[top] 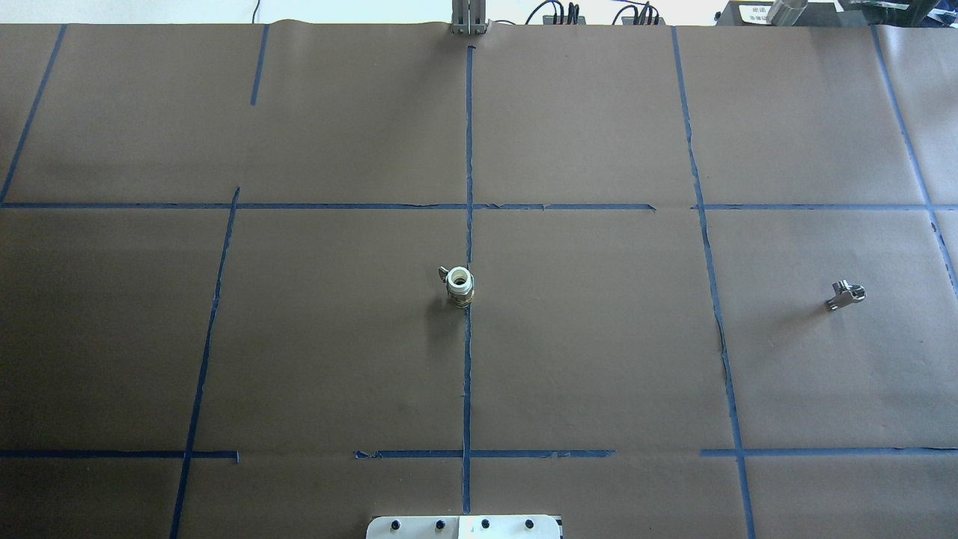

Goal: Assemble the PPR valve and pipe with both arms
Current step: 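Lower the right gripper onto the small chrome threaded fitting and grasp it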

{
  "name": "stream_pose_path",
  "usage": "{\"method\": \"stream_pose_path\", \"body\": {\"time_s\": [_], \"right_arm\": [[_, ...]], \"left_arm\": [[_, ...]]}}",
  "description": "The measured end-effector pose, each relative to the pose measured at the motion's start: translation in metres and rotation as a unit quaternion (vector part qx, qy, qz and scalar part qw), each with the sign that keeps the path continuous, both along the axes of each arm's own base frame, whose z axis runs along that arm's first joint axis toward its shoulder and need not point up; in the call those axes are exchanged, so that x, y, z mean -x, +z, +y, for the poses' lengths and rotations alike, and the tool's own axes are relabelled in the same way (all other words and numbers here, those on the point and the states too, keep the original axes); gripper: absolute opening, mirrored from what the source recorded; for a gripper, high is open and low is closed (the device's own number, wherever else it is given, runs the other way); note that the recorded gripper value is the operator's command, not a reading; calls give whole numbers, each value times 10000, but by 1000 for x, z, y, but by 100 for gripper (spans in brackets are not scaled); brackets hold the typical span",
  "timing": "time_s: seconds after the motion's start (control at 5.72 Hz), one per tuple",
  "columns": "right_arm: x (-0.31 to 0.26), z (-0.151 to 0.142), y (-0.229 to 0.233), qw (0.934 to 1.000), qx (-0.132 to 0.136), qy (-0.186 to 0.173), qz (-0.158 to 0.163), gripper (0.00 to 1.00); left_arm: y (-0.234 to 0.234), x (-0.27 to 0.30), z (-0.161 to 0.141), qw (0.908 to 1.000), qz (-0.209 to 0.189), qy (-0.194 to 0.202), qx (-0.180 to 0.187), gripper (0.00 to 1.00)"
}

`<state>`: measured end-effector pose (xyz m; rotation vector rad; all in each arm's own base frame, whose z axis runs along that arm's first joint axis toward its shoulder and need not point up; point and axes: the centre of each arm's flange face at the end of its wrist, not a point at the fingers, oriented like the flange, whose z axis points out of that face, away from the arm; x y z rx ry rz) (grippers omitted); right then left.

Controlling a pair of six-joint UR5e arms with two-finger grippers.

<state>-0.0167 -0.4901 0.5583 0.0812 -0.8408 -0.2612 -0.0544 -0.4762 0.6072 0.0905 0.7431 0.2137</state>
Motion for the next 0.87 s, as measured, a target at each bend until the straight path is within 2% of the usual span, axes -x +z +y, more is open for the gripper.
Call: {"method": "stream_pose_path", "body": {"time_s": [0.17, 0.35, 0.7, 0.87], "right_arm": [[24, 7, -3, 9999, -14, 55, -84, 100], [48, 22, 2, 9995, -58, 279, -119, 100], [102, 43, 1, 9972, 9, 735, -113, 100], [128, 47, -4, 9968, 13, 802, -62, 100]], "left_arm": [[8, 7, 12, 9999, 85, -106, 102, 100], [9, 9, 15, 9996, 118, -186, 168, 100], [9, 9, 17, 9993, 195, -225, 214, 100], [9, 8, 18, 9992, 250, -228, 229, 100]]}}
